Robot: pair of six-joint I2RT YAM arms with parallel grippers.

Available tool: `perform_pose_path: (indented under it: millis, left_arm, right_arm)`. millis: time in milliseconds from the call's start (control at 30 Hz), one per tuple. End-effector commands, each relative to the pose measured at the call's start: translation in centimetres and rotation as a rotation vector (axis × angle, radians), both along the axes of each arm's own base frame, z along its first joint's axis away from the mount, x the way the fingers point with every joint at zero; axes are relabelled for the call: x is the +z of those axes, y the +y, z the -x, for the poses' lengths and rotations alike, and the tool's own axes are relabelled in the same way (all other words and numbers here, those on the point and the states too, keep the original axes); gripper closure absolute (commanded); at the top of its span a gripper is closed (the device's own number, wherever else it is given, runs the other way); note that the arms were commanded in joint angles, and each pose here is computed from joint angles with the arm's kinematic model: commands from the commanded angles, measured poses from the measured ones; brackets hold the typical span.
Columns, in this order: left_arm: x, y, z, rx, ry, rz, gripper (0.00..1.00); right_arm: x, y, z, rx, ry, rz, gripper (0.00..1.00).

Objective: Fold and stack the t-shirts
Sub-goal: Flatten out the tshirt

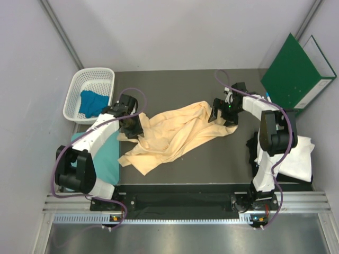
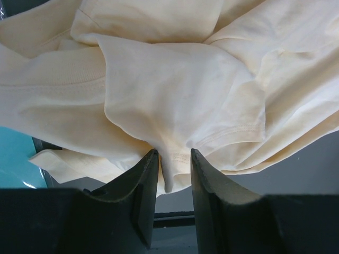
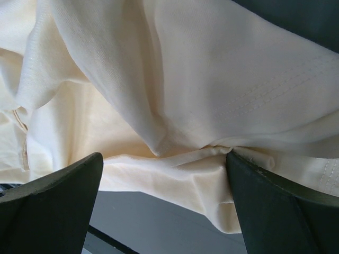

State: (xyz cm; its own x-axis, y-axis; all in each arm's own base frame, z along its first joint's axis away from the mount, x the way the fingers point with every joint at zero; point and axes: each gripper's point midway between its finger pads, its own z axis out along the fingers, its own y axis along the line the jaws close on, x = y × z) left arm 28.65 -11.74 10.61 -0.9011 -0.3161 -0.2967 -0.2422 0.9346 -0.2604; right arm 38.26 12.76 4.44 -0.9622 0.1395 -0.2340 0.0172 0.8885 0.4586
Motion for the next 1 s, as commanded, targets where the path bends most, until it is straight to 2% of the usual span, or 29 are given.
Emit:
perform_pose_path:
  millis: [0, 133, 267, 367, 567, 767, 967]
  left_arm:
    - [-1.1, -0.1, 0.8, 0.001, 0.047, -0.005, 0.64]
    - [-2.4, 0.1, 1.3, 0.006, 0.060, -0.011, 0.64]
    - [-3.1, 0.3, 1.0, 0.018, 0.061, -0.026, 1.00]
    - [-2.7, 0.6, 0.4, 0.023, 0.050, -0.051, 1.00]
    - [2.9, 1.5, -2.6, 0.033, -0.087, -0.104, 1.00]
    - [9.4, 1.6, -5.3, 0.052, -0.251, -0.105, 1.00]
    - [13.9, 2.7, -7.2, 0.115, -0.400, -0.104, 1.00]
  right_arm:
    - [1.0, -0.4, -0.3, -0.003, -0.038, -0.006, 0.00]
    - [1.4, -0.7, -0.6, -0.016, -0.055, -0.003, 0.00]
    - [2.7, -1.3, -1.0, -0.034, -0.099, 0.003, 0.00]
    - [4.2, -2.1, -1.4, -0.052, -0.149, 0.021, 0.00]
    - [7.6, -5.5, -2.4, -0.153, -0.270, 0.047, 0.00]
    - [6.3, -8.1, -2.3, -0.248, -0.207, -0.039, 0.00]
    - [5.6, -6.4, -2.0, -0.236, -0.177, -0.177, 0.00]
